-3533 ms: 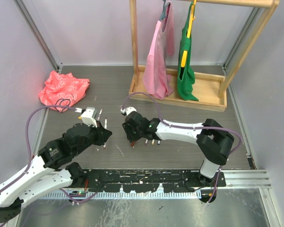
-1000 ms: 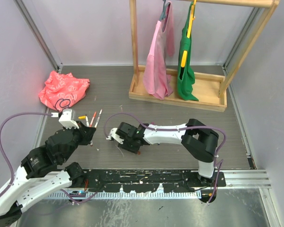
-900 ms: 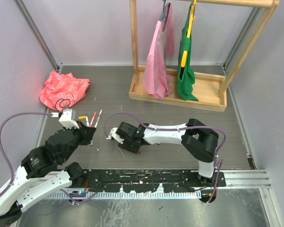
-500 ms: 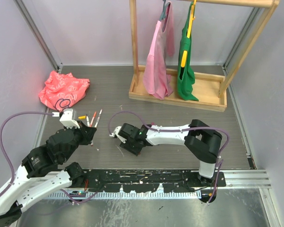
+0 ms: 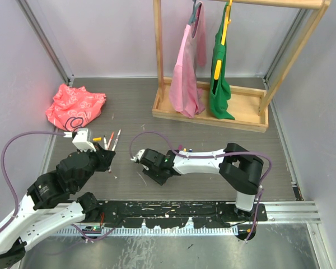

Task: Insert the pens into the pen caps
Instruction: Insert the pen cap onto the pen.

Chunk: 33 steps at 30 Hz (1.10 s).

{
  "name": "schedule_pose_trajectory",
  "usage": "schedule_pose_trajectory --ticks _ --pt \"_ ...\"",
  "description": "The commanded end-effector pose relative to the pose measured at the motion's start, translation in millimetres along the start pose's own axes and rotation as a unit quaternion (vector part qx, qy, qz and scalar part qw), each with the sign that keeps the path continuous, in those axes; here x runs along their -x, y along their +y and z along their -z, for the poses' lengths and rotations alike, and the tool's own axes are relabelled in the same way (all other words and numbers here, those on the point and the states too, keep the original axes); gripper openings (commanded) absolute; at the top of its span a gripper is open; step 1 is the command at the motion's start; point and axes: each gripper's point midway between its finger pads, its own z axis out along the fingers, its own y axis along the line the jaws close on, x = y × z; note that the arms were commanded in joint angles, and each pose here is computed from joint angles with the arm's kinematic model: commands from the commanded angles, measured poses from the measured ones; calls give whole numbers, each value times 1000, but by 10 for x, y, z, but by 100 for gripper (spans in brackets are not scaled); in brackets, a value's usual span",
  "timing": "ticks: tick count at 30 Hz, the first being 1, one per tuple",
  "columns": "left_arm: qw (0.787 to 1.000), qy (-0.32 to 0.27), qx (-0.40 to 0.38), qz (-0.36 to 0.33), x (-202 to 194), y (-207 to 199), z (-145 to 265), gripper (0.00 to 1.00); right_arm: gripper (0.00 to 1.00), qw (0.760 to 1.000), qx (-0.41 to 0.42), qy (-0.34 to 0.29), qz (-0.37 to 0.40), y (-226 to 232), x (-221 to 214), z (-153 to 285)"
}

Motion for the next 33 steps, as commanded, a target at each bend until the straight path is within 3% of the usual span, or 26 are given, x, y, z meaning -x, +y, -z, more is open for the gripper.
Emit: schedule_pose_trajectory --ticks 1,8,19,26,33 --pt "999 -23 -15 22 139 -78 27 0 33 997 -29 68 -14 -55 -413 -47" --pt "999 -19 -22 21 127 -127 0 0 36 997 -31 72 -12 -40 -440 -36" --pt "999 -18 -20 21 117 -117 -4 0 20 997 -33 58 -36 -27 -414 -14" --pt "999 -16 -28 19 124 -176 -31 0 2 991 -46 -77 -98 -100 82 408" --pt "999 6 -34 -5 115 -310 -128 0 0 937 -123 -252 -208 -562 326 1056"
